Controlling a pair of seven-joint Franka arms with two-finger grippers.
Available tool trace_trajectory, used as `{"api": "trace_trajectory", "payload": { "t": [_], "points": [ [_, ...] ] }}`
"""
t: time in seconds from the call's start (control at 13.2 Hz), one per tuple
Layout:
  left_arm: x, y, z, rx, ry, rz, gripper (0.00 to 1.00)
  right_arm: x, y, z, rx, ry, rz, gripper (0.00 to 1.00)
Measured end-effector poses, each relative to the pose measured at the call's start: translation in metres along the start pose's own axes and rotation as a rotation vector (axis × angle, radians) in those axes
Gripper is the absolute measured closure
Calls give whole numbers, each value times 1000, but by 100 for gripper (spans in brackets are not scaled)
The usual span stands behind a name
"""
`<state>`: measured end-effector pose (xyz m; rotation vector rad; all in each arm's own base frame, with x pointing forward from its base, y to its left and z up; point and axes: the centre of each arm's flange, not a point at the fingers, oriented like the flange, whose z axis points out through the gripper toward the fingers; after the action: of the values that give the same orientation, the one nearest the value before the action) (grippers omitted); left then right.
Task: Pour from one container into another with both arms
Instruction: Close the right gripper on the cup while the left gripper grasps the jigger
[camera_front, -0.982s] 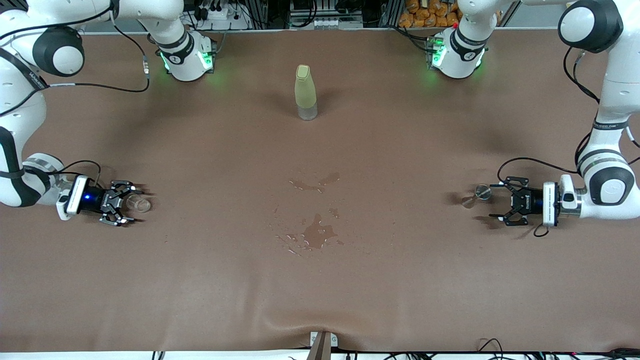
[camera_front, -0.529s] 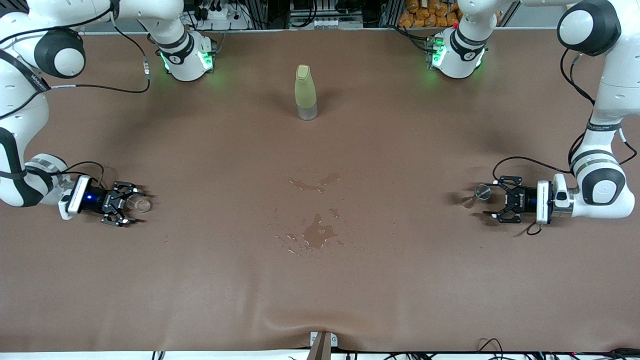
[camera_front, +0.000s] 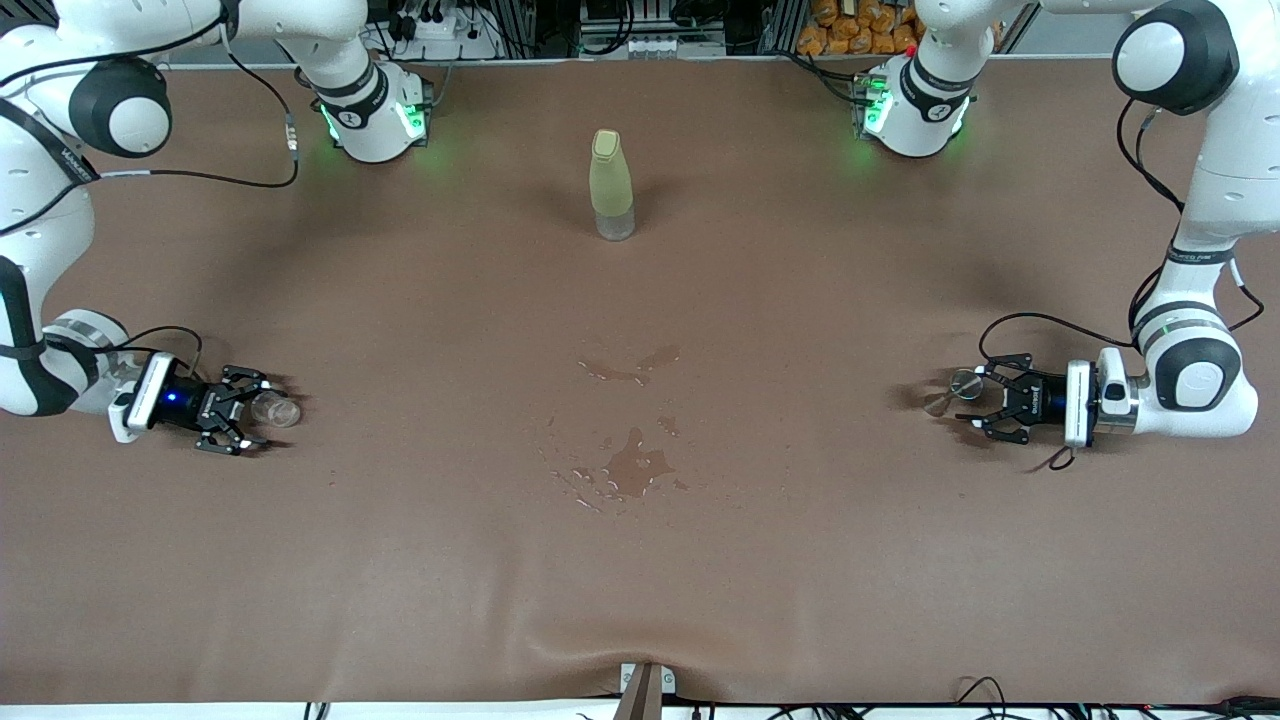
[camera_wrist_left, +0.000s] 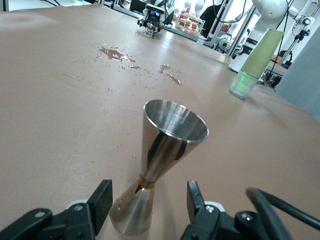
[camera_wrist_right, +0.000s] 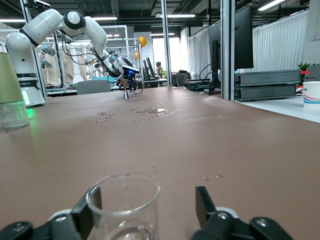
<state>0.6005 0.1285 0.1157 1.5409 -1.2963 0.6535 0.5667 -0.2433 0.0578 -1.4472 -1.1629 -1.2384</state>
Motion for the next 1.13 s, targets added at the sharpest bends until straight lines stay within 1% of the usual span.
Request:
{"api": "trace_trajectory", "payload": {
  "t": [0.3,0.45,0.53,0.6,0.68,0.76,0.83,0.91,0.98,1.06,1.13],
  "points": [
    [3,-1,6,-3,17,2,35,-3,-1,1,1,3,4,17],
    [3,-1,8,-5,18,1,35,-3,-1,0,1,2,4,19],
    [3,-1,8,-6,18,0,35,-2,-1,0,1,2,3,22],
    [3,-1,10,-7,18,1,37,-3,-1,0,0,2,4,23],
    [4,-1,11,-10,18,2,37,-3,-1,-1,-1,2,4,30],
    [4,-1,12,-12,18,3,42,-3,-1,-1,-2,2,4,42],
    [5,-1,13,-12,18,3,43,-3,-1,-1,-2,3,4,42],
    [5,-1,13,-12,18,3,48,-3,-1,-2,-4,2,4,50],
    [5,-1,13,-12,19,3,49,-3,-1,-3,-5,2,3,50],
    [5,-2,13,-10,22,4,54,-2,-1,-5,-7,1,3,50],
    [5,-2,13,-7,26,4,55,-1,-1,-5,-5,5,6,50]
  ]
}}
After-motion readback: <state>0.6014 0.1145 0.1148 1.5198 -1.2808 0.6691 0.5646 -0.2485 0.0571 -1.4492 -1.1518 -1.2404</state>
